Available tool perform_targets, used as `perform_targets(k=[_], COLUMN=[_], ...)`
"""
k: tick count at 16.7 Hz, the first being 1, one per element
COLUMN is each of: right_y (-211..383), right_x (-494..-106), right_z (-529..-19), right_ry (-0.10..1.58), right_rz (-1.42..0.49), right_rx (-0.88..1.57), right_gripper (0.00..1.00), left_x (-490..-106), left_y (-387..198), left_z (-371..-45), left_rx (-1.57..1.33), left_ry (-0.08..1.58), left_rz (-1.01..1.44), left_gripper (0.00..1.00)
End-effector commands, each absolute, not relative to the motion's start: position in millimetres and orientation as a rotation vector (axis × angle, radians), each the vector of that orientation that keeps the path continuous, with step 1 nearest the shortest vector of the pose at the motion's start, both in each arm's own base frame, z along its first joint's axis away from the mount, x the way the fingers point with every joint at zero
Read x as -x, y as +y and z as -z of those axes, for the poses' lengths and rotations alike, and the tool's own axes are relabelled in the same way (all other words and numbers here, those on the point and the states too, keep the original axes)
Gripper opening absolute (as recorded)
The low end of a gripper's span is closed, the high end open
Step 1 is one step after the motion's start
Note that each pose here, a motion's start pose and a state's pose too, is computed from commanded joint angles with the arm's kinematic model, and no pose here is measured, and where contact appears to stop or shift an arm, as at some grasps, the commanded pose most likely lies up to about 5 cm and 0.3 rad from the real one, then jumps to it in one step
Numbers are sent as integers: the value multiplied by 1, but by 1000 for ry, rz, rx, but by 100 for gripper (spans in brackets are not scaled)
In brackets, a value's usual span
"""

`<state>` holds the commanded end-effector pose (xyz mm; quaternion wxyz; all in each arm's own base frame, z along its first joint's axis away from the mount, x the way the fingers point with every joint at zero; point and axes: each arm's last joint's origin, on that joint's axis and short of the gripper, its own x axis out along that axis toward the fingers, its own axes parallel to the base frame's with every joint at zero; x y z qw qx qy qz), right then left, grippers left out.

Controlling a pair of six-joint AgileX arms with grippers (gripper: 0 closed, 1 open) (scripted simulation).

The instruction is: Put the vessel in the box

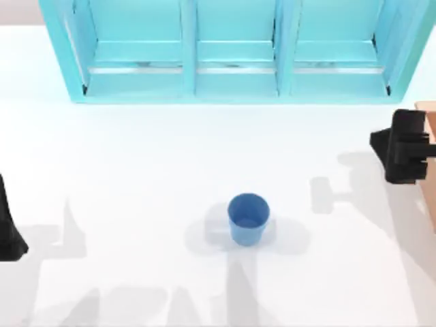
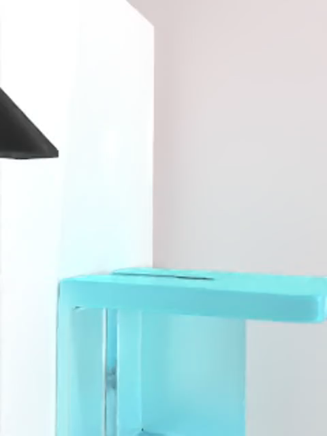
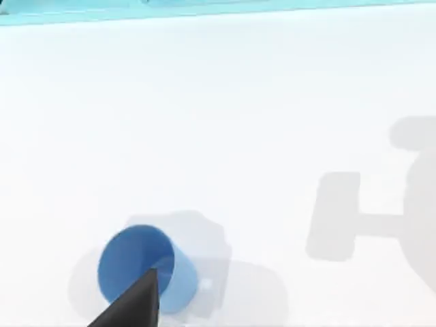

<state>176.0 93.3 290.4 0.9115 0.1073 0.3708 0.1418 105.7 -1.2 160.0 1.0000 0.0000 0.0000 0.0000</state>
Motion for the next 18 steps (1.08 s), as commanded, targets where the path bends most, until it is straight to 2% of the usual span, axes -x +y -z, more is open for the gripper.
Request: perform_targets(k=[4,10,14,18], right_y=[154,233,259,267], right_x=[-219,-271,-296,-307], right_z=[-302,-274,-246,-236], right_ry=[1054,1395,1530,1571], right_rz=[-263,-121,-24,7], right_rx=[-189,-81,-25,-8], right_gripper=[100,100,100,100], left_x=[-106,-106,-106,-106], left_y=[-1,-1,-1,-1], left_z=[-160,-160,-160,-160], left_rx=[0,0,0,0], left_ry=[0,0,0,0], left_rz=[0,0,0,0], left_gripper=[100,100,100,100])
